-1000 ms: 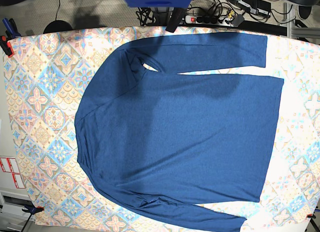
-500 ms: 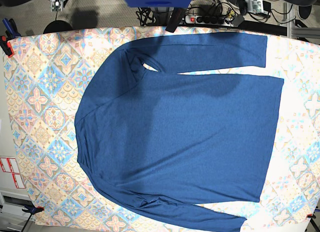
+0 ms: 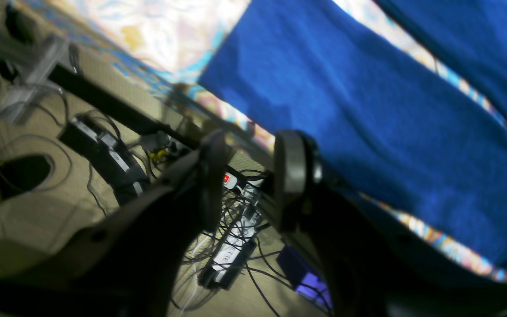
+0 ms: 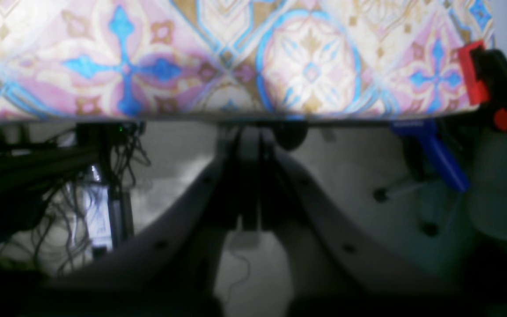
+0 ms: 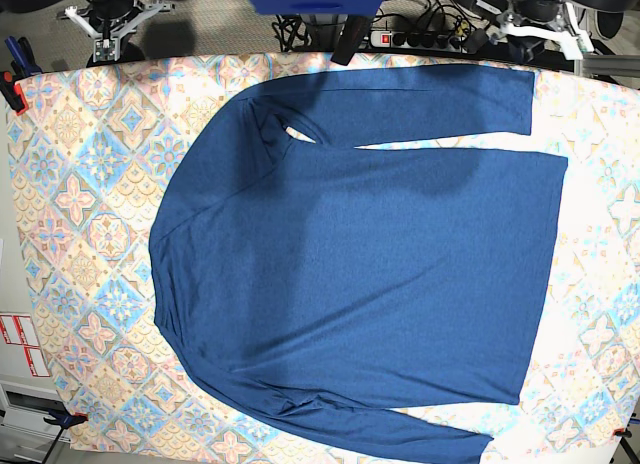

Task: Fold the T-shirt properly
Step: 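Move both grippers down toward the shirt's shoulder corners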

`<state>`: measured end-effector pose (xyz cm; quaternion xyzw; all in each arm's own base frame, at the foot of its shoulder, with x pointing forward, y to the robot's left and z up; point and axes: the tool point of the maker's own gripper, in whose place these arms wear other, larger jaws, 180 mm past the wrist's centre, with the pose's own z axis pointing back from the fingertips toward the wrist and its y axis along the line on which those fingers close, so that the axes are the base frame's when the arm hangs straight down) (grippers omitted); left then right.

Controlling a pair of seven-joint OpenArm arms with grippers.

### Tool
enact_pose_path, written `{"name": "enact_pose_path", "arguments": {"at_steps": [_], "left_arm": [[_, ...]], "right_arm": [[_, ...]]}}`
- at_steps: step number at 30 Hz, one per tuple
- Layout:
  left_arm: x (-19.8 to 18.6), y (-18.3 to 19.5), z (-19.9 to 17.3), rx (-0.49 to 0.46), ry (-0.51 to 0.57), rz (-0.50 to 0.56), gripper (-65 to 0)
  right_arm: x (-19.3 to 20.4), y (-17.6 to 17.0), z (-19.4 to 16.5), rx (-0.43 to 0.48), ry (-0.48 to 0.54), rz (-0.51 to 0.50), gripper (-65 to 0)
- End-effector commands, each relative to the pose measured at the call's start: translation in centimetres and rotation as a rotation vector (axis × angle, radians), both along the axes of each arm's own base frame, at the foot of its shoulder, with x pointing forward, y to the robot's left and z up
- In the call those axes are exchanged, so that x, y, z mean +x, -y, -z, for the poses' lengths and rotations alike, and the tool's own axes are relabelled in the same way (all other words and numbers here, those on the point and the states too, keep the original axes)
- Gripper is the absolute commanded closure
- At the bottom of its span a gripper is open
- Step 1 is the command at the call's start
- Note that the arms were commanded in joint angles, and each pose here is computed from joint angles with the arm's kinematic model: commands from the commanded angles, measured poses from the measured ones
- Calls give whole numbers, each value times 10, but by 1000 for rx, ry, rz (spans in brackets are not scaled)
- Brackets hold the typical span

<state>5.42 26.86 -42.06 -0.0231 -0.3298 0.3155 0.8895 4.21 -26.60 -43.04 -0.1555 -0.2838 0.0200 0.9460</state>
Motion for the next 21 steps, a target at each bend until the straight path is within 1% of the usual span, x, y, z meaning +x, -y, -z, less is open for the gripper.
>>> {"name": "enact_pose_path", "arguments": {"at_steps": [1,3,6,8,15,18,21], "left_arm": [[9,-1,-5,-14,25,0,-206],[11,-4,-1,-58,11,-29,-214],[17,-8,7,-131,13,-89,-224],[18,-9,13,-160,12,-116,-225],[19,-9,16,-184,17,-138,-225],[26,-9,16,-187,32,-141,-225],[19,-12,27,-194,7,-165,-225]], "right_arm": [[4,1,-8,-11,22,-10,0],[14,0,-10,-10,44,-12,0],[14,0,-10,-10,46,-11,0],[14,0,-10,-10,46,-11,0],[14,0,-10,-10,46,-11,0],[20,0,-11,-10,60,-11,0],[21,0,-11,-10,61,-11,0]]}}
